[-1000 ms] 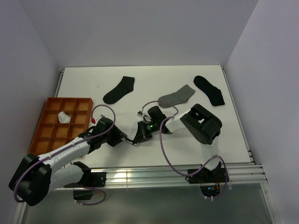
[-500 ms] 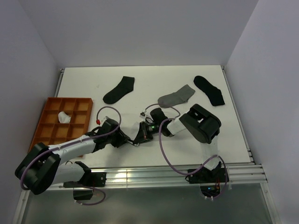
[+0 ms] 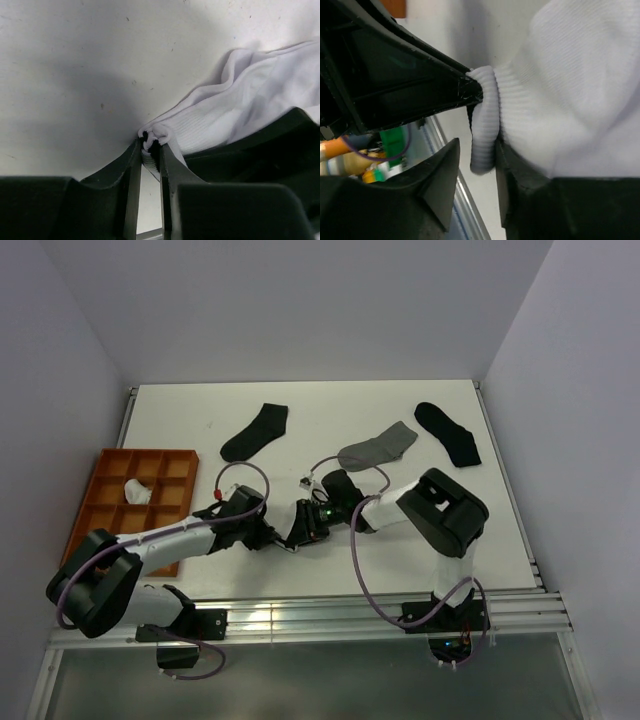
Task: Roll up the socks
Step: Roll the sock at the center of the board.
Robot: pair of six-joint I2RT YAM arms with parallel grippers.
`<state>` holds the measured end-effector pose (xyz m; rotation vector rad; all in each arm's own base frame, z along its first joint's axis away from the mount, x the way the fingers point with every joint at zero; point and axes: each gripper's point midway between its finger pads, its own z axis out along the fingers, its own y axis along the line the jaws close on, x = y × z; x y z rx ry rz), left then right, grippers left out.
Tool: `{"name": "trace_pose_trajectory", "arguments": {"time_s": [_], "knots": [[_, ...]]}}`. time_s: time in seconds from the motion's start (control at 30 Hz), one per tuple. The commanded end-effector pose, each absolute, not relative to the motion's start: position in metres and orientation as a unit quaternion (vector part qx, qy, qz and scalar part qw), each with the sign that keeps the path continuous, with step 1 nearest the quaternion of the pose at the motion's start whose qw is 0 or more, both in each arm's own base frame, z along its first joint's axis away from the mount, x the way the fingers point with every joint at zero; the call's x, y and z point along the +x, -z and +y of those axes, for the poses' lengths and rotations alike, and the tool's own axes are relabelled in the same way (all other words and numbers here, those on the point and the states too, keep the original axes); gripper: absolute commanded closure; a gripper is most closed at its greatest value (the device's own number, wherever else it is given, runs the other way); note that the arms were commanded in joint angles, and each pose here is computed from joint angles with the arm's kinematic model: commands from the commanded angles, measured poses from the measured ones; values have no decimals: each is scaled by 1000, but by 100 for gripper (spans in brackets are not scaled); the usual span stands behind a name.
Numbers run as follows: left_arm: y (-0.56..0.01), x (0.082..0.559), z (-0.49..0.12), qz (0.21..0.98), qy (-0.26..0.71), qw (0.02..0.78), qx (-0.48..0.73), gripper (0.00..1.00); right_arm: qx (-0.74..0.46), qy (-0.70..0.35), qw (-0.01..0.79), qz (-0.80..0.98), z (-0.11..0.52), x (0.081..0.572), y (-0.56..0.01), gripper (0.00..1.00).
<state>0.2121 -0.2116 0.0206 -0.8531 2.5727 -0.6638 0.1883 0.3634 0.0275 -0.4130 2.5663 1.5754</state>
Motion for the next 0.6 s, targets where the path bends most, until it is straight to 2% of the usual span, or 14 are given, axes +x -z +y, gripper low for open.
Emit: {"name": "trace_pose_trajectory", "arguments": {"time_s": [0.0,0.17,0.37,0.57], "knots": [[-14,207,-200,933,171,167,-270,89,-178,-468,127,856,351,196,-33,56],[-12,207,-198,950,132,149,-240,88,-217,-367,249,870,340,215,-51,50],[-18,214,-205,958,121,137,-223,88,-280,-230,383,850,337,220,-70,49],[-15,214,-210,961,119,124,-215,87,-318,-173,417,833,354,209,-65,51]]}}
